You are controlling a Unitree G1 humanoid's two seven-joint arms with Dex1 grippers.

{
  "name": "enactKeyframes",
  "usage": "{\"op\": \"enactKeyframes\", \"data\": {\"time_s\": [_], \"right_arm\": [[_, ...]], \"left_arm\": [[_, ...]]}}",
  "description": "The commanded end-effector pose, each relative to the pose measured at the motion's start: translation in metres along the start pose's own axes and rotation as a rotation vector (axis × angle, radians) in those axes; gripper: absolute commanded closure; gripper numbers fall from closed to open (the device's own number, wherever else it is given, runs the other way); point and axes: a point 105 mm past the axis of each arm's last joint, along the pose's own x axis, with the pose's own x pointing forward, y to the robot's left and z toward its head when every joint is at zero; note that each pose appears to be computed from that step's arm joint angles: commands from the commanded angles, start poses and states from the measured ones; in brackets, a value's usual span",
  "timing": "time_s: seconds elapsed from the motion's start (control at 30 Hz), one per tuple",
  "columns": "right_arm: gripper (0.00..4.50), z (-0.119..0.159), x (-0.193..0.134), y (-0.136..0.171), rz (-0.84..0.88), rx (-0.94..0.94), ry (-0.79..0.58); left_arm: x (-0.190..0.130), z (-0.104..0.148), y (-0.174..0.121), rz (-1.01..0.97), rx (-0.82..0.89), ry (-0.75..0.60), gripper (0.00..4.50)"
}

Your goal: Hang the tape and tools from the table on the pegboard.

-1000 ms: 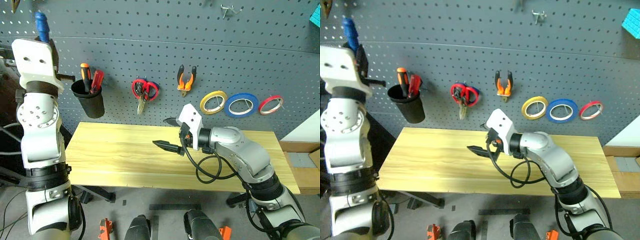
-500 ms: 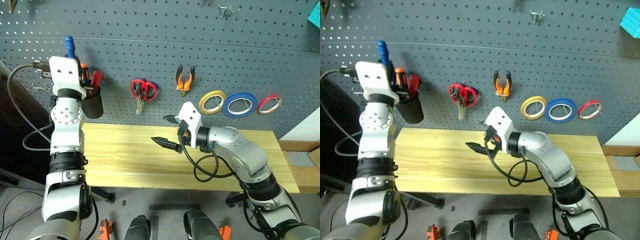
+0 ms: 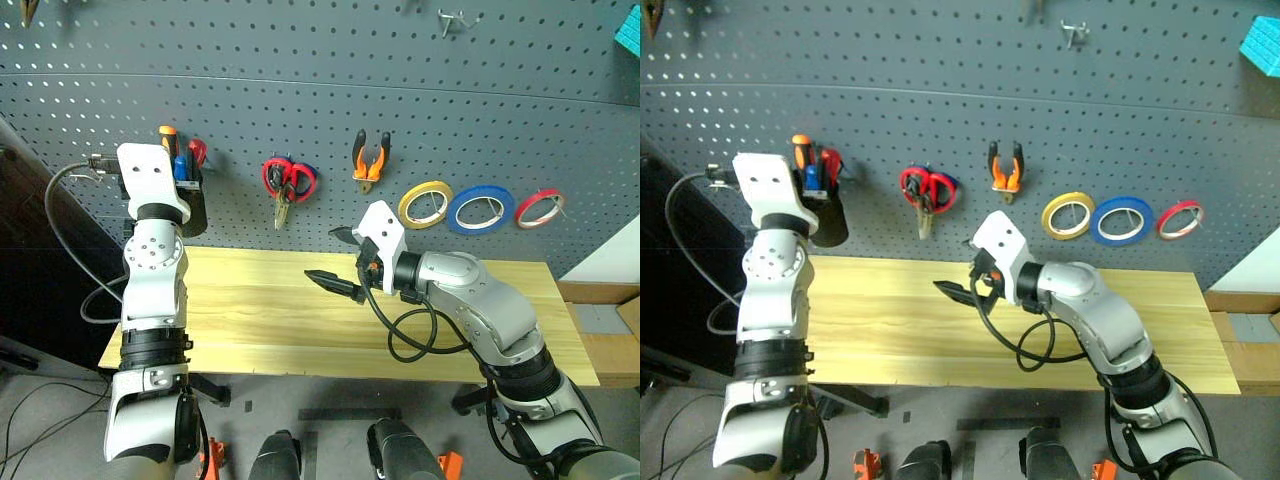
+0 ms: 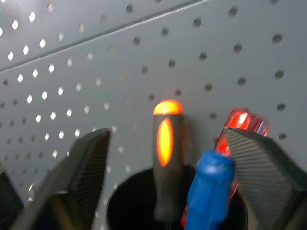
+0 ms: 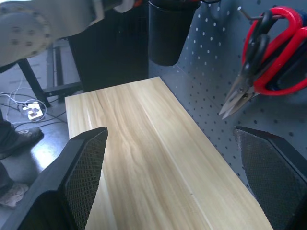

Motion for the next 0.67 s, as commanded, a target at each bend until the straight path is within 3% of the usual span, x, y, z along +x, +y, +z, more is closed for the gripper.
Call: {"op": "enactKeyframes", "data": {"time_s": [0.03, 0.23, 0.33, 0.57, 0.67], "right_arm": [[0.0, 0.019, -0.008, -0.005, -0.038, -0.029, -0.089], [0.0, 0.025, -0.019, -0.018, -0.126, 0.005, -0.154], [0.0, 0.022, -0.031, -0.036, -0.243, 0.009, -0.172], [0.0, -0.032, -0.068, -0.07, -0.571, 0.018, -0.131], [0.0, -0.058, -0.079, -0.073, -0.636, 0.015, -0.097]], "left_arm": [[-0.014, 0.021, 0.005, 0.005, 0.01, -0.045, 0.49], [-0.038, 0.022, 0.009, -0.042, 0.072, -0.023, 0.49], [-0.052, 0.011, 0.009, -0.085, 0.068, 0.03, 0.49], [-0.097, -0.06, 0.012, -0.122, 0.02, 0.288, 0.49], [-0.108, -0.078, 0.014, -0.137, 0.054, 0.329, 0.49]]}}
